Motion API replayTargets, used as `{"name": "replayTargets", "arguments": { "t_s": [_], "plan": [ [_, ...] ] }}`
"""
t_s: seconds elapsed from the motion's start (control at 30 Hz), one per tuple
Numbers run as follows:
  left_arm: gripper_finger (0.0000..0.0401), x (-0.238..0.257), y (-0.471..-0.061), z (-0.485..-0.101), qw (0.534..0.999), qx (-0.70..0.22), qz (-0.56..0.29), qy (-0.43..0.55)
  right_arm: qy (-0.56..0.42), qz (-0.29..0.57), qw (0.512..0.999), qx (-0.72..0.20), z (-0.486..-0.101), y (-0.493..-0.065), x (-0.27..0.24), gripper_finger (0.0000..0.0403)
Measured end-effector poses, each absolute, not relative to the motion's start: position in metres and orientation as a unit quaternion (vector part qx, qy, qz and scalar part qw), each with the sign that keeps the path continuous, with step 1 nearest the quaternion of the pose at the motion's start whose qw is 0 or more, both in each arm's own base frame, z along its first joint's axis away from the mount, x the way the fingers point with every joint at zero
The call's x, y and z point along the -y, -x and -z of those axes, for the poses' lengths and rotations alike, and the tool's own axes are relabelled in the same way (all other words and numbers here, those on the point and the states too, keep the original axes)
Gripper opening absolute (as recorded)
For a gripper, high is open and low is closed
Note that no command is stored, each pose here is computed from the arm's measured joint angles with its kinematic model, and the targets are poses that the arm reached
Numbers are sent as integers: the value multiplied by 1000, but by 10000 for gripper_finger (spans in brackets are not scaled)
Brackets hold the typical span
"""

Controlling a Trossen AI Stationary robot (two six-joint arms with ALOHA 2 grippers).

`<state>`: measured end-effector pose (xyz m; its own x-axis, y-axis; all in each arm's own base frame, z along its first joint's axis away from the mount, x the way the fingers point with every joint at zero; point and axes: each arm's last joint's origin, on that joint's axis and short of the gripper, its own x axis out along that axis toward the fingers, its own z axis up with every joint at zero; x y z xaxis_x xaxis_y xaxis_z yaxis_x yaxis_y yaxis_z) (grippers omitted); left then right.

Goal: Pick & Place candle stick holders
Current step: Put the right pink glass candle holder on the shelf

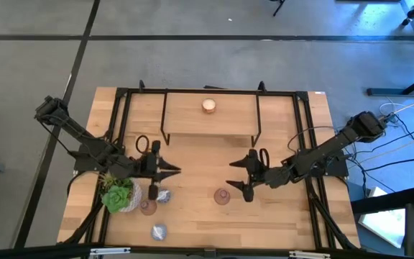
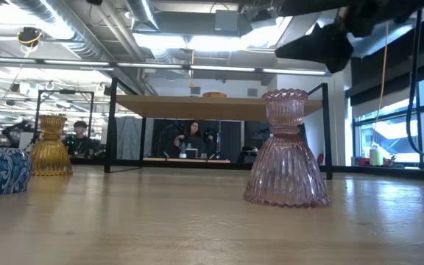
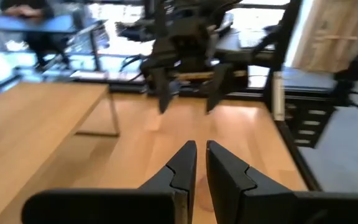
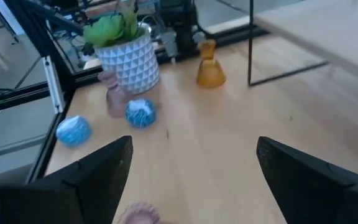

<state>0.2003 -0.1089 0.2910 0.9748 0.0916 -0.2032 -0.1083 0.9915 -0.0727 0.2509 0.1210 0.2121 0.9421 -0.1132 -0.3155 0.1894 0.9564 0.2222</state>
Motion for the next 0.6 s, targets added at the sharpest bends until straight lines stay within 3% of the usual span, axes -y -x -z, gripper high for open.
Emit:
{"name": "replayTargets", "arguments": {
  "t_s": [0.4, 0.6],
  "plan": [
    [31, 99, -203, -284, 985, -130, -75, 84, -52, 114, 979, -160, -201, -268, -100, 346],
    [31, 99, -203, -284, 985, -130, -73, 83, -60, 116, 980, -151, -203, -270, -98, 346]
  ]
}}
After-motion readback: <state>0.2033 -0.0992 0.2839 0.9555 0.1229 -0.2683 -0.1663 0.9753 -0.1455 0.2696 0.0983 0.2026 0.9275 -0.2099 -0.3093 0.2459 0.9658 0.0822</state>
